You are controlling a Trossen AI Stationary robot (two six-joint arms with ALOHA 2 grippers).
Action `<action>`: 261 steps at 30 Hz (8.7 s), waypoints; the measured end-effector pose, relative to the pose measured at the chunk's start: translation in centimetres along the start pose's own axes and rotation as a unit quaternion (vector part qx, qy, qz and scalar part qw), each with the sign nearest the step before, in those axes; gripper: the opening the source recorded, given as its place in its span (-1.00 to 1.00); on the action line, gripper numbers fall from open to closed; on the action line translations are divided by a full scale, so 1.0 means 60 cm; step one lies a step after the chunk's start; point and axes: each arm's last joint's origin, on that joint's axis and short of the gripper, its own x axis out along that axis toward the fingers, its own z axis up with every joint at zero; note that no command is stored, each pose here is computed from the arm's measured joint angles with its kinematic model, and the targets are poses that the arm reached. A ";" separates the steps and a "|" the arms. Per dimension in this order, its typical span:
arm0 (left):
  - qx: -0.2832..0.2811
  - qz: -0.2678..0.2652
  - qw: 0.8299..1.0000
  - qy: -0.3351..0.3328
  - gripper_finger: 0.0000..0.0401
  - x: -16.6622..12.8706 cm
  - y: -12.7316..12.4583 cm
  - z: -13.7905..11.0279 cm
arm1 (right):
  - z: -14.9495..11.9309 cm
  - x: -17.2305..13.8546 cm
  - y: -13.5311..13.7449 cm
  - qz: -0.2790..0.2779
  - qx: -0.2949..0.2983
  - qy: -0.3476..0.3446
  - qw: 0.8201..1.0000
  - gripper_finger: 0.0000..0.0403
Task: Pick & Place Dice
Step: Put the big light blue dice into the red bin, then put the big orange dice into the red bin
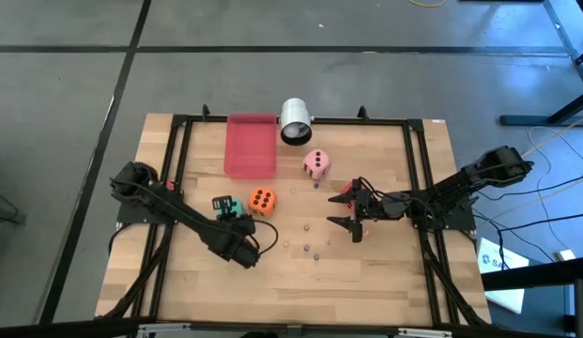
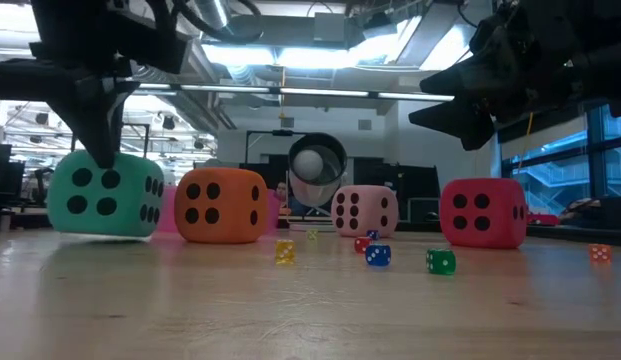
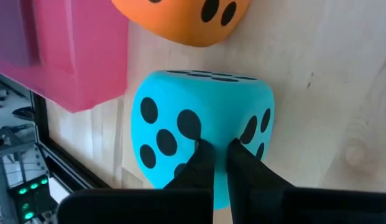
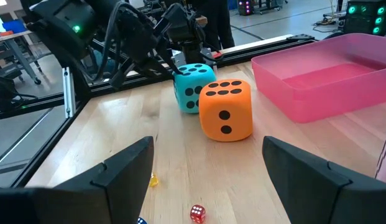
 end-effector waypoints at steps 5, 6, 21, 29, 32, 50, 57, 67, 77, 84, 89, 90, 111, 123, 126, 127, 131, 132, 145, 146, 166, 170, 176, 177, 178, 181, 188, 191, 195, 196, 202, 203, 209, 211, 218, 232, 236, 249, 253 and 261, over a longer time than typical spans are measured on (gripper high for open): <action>0.007 0.013 1.000 0.020 -0.99 -0.001 0.006 -0.006 | 0.000 0.000 0.000 0.000 0.000 0.000 1.000 0.49; 0.007 0.013 1.000 0.021 -0.99 -0.001 0.006 -0.007 | 0.000 0.000 0.000 0.000 0.000 0.000 1.000 0.49; 0.011 0.041 0.998 -0.051 -0.99 -0.086 0.046 0.017 | 0.000 0.000 0.000 0.000 0.009 0.000 1.000 0.49; -0.017 0.039 0.996 -0.077 -0.99 -0.115 0.103 -0.002 | 0.000 0.000 0.000 0.000 0.017 0.000 1.000 0.49; -0.009 0.046 0.996 -0.079 -0.99 -0.113 0.124 0.004 | 0.000 0.000 0.000 0.000 0.028 -0.001 1.000 0.49; -0.006 0.114 0.987 -0.112 -0.99 -0.084 0.282 0.050 | 0.000 0.000 0.000 0.000 0.091 -0.001 0.996 0.49; -0.013 0.074 0.992 -0.105 -0.99 -0.043 0.357 0.078 | 0.000 0.000 0.000 0.000 0.061 -0.001 0.998 0.49; -0.036 0.067 0.992 -0.103 -0.99 0.007 0.443 0.093 | 0.000 0.000 0.000 0.000 0.040 -0.001 0.999 0.49; -0.002 0.045 0.998 -0.044 -0.99 0.094 0.460 0.117 | 0.000 0.000 0.000 0.000 0.038 -0.001 0.999 0.49; -0.014 0.036 0.999 -0.024 -0.99 0.128 0.479 0.120 | 0.000 0.000 0.000 -0.004 0.038 -0.002 0.999 0.49; -0.020 0.022 0.999 -0.017 -0.99 0.141 0.490 0.116 | 0.001 0.000 -0.002 -0.021 0.038 -0.007 0.999 0.49; -0.022 0.022 0.999 -0.015 -0.99 0.142 0.492 0.115 | 0.001 0.000 -0.002 -0.022 0.038 -0.008 0.999 0.49; -0.041 0.005 0.998 -0.040 -1.00 0.153 0.489 0.092 | 0.001 0.000 -0.002 -0.024 0.038 -0.008 0.999 0.49; -0.128 -0.016 0.926 -0.355 -0.98 0.044 0.473 -0.013 | 0.001 0.000 -0.002 -0.025 0.038 -0.009 0.999 0.49; -0.143 -0.016 0.911 -0.386 -0.98 0.073 0.445 -0.041 | 0.001 0.000 -0.003 -0.029 0.036 -0.010 0.999 0.49; -0.146 -0.018 0.907 -0.395 -0.98 0.084 0.436 -0.048 | 0.001 0.000 -0.003 -0.032 0.034 -0.011 0.999 0.49; -0.142 -0.031 0.880 -0.453 -0.97 0.118 0.411 -0.057 | 0.002 0.000 -0.007 -0.045 0.032 -0.015 0.998 0.49; -0.138 -0.031 0.873 -0.466 -0.95 0.122 0.409 -0.057 | 0.002 0.001 -0.008 -0.046 0.033 -0.015 0.998 0.49; -0.144 -0.001 0.881 -0.452 -0.39 0.137 0.437 0.002 | 0.006 0.004 -0.021 -0.061 0.031 -0.018 0.998 0.49; -0.146 0.008 0.885 -0.442 -0.35 0.139 0.442 0.010 | 0.006 0.004 -0.021 -0.061 0.030 -0.018 0.998 0.49; -0.109 -0.015 0.964 -0.244 -0.30 0.248 0.509 0.111 | 0.000 0.005 -0.022 -0.054 0.025 0.001 0.998 0.49; -0.106 -0.016 0.971 -0.214 -0.32 0.263 0.511 0.118 | 0.000 0.004 -0.022 -0.054 0.024 0.002 0.998 0.49; -0.102 -0.012 0.974 -0.201 -0.34 0.273 0.514 0.123 | 0.000 0.004 -0.022 -0.055 0.024 0.002 0.998 0.49; -0.101 -0.012 0.974 -0.201 -0.34 0.273 0.514 0.123 | 0.000 0.004 -0.022 -0.055 0.024 0.002 0.998 0.49; -0.101 -0.011 0.975 -0.200 -0.34 0.273 0.514 0.123 | 0.000 0.004 -0.022 -0.055 0.024 0.002 0.998 0.49; -0.101 -0.007 0.976 -0.192 -0.34 0.274 0.514 0.121 | 0.000 0.004 -0.022 -0.056 0.024 0.002 0.998 0.49; -0.095 0.000 0.985 -0.141 -0.36 0.279 0.510 0.108 | 0.000 0.004 -0.022 -0.056 0.024 0.002 0.998 0.49; -0.093 0.008 0.987 -0.129 -0.36 0.279 0.510 0.106 | 0.000 0.004 -0.022 -0.056 0.024 0.002 0.998 0.49; -0.087 0.013 0.989 -0.119 -0.36 0.280 0.509 0.104 | 0.000 0.004 -0.022 -0.056 0.024 0.002 0.998 0.49; -0.087 0.013 0.989 -0.119 -0.36 0.280 0.509 0.104 | 0.000 0.004 -0.022 -0.056 0.024 0.002 0.998 0.49; -0.077 0.025 0.992 -0.092 -0.37 0.280 0.508 0.098 | 0.000 0.004 -0.022 -0.056 0.024 0.002 0.998 0.49; -0.075 0.026 0.993 -0.087 -0.37 0.280 0.507 0.097 | 0.000 0.004 -0.022 -0.056 0.024 0.002 0.998 0.49; -0.077 0.020 0.992 -0.102 -0.37 0.270 0.510 0.095 | 0.000 0.004 -0.022 -0.056 0.024 0.002 0.998 0.49; -0.081 0.004 0.987 -0.136 -0.37 0.259 0.513 0.098 | 0.000 0.004 -0.022 -0.056 0.024 0.002 0.998 0.49; -0.096 -0.029 0.970 -0.223 -0.37 0.203 0.521 0.093 | 0.000 0.004 -0.022 -0.055 0.024 0.002 0.998 0.49; -0.107 -0.158 0.943 -0.272 -0.37 0.055 0.451 0.042 | 0.000 0.004 -0.022 -0.056 0.023 0.003 0.998 0.49; -0.104 -0.176 0.939 -0.278 -0.37 0.013 0.411 0.032 | 0.000 0.004 -0.022 -0.056 0.023 0.003 0.998 0.49; -0.099 -0.179 0.942 -0.267 -0.37 -0.022 0.240 -0.013 | 0.000 0.004 -0.022 -0.055 0.028 0.002 0.998 0.49; -0.098 -0.184 0.934 -0.291 -0.37 -0.032 0.198 -0.021 | 0.000 0.004 -0.022 -0.054 0.037 0.002 0.998 0.49; -0.086 -0.180 0.914 -0.355 -0.37 -0.068 0.130 -0.029 | 0.000 0.004 -0.022 -0.054 0.051 0.001 0.997 0.49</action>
